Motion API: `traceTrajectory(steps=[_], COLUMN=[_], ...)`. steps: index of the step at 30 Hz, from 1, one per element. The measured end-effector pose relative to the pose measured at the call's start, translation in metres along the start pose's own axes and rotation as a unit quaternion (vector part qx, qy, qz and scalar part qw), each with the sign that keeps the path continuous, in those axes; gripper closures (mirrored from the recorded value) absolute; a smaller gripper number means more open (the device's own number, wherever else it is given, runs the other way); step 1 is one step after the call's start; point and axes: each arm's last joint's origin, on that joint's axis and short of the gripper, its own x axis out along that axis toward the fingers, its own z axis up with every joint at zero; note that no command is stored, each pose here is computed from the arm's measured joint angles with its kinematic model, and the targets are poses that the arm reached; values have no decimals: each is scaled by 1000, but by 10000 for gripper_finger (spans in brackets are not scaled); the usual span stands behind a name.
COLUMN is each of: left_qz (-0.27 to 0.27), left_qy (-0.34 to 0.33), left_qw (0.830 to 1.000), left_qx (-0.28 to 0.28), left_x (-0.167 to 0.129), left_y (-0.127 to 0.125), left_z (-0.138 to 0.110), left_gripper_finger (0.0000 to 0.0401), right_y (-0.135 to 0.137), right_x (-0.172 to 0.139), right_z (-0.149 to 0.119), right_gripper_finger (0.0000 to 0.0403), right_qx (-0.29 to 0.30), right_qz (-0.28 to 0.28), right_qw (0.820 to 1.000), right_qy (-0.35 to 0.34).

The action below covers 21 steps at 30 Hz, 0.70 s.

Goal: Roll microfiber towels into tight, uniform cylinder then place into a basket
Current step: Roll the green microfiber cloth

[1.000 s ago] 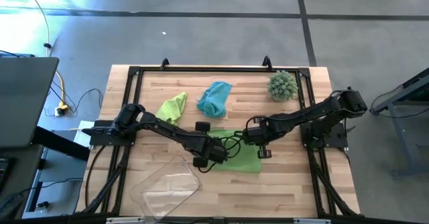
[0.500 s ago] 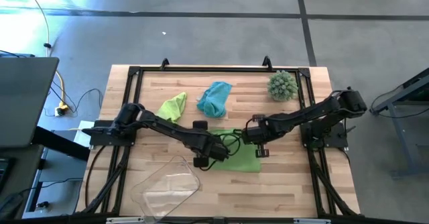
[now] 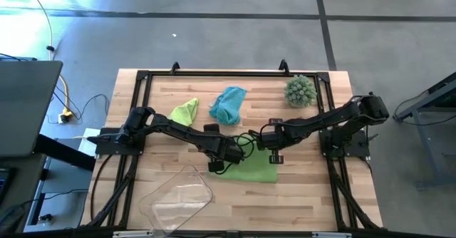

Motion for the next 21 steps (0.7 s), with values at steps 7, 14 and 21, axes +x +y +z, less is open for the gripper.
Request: traceTrajectory(steps=[7, 14, 21], left_qz=[0, 0, 53], left_qy=[0, -1, -23], left_qw=[1000, 1000, 998], left_qx=[-6, -7, -7], left_x=[1, 2, 1], left_y=[4, 4, 7], left_z=[2, 2, 3], left_gripper_finger=[401, 401, 388], right_y=[-1, -2, 14], right_x=[0, -6, -13], right_z=[0, -1, 3], right_gripper_finger=[373, 288, 274], right_qx=[3, 22, 45], right_qz=[8, 5, 47], right_qw=[1000, 999, 998], right_qy=[3, 22, 9])
